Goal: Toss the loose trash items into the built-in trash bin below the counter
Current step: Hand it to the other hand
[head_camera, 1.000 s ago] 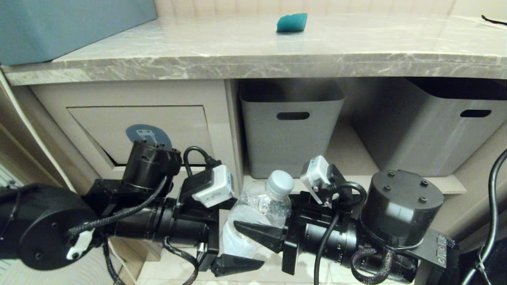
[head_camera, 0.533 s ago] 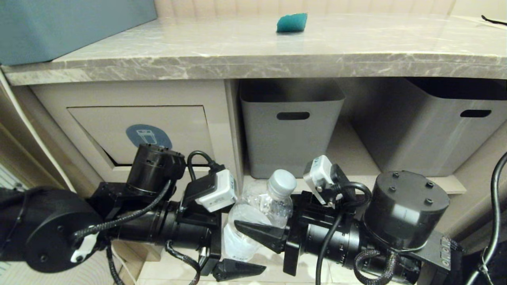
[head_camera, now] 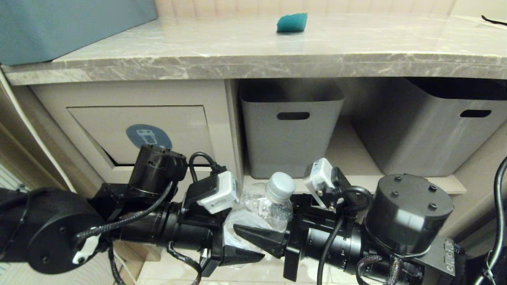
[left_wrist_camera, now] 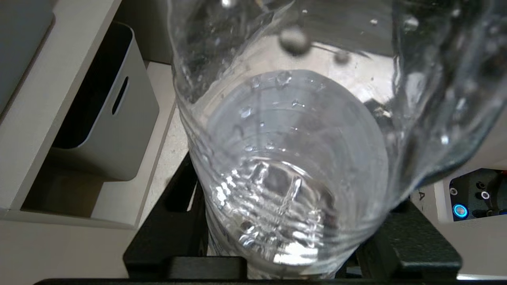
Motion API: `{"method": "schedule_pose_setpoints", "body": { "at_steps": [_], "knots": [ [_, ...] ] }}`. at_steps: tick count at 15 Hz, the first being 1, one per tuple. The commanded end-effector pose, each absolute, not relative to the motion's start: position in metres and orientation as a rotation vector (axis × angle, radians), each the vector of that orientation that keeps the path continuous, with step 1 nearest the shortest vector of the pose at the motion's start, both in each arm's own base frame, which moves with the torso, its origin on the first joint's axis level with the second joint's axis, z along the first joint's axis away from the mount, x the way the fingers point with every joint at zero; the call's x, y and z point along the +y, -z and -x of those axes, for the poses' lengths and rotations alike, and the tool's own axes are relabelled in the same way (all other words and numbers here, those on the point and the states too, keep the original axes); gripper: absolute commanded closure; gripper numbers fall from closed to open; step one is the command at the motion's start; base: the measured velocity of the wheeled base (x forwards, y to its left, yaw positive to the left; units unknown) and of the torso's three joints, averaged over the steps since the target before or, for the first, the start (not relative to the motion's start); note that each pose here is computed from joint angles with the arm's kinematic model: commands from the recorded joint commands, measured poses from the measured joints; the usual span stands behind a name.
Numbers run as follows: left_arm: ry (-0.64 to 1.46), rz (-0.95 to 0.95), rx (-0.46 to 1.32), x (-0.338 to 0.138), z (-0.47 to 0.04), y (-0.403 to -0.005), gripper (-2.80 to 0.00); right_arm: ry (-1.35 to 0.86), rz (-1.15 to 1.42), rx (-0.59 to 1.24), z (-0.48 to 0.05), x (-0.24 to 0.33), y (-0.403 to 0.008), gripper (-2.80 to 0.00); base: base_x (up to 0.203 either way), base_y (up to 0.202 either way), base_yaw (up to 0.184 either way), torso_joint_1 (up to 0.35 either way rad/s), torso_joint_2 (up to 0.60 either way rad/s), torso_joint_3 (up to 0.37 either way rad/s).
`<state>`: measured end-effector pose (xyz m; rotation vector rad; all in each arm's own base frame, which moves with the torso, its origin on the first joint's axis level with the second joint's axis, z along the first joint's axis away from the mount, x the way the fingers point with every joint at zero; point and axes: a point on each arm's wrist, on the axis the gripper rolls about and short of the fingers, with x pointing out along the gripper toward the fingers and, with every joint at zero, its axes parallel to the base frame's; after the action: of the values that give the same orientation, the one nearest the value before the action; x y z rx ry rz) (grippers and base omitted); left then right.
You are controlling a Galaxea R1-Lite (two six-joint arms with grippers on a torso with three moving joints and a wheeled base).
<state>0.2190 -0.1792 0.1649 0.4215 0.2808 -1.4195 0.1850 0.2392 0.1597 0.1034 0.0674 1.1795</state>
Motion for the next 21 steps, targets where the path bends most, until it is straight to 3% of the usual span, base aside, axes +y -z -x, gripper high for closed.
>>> {"method": "schedule_pose_setpoints", "body": {
  "at_steps": [1, 4, 5, 16, 17, 21],
  "knots": [
    [1.427, -0.423, 0.279, -0.181, -0.219, -0.164, 0.0, -1.179, -0.107, 0.066, -0.184, 0.239, -0.159, 0.0, 0.0, 0.0, 0.0, 0.0, 0.0, 0.0],
    [1.426, -0.422, 0.277, -0.181, -0.219, -0.165, 0.0, -1.18, -0.103, 0.079, -0.182, 0.238, -0.157, 0.0, 0.0, 0.0, 0.0, 0.0, 0.0, 0.0],
    [1.423, -0.424, 0.278, -0.181, -0.219, -0.165, 0.0, -1.182, -0.102, 0.086, -0.181, 0.237, -0.155, -2.8, 0.0, 0.0, 0.0, 0.0, 0.0, 0.0],
    [1.235, -0.401, 0.356, -0.143, -0.205, -0.163, 0.0, -1.019, -0.187, 0.057, -0.164, 0.198, -0.173, -2.8, 0.0, 0.0, 0.0, 0.0, 0.0, 0.0],
    [1.204, -0.395, 0.356, -0.132, -0.201, -0.161, 0.0, -0.977, -0.198, 0.064, -0.164, 0.188, -0.172, 0.0, 0.0, 0.0, 0.0, 0.0, 0.0, 0.0],
    [1.104, -0.379, 0.332, -0.097, -0.179, -0.163, 0.0, -0.74, -0.212, 0.041, -0.188, 0.135, -0.173, 0.0, 0.0, 0.0, 0.0, 0.0, 0.0, 0.0]
  ]
}}
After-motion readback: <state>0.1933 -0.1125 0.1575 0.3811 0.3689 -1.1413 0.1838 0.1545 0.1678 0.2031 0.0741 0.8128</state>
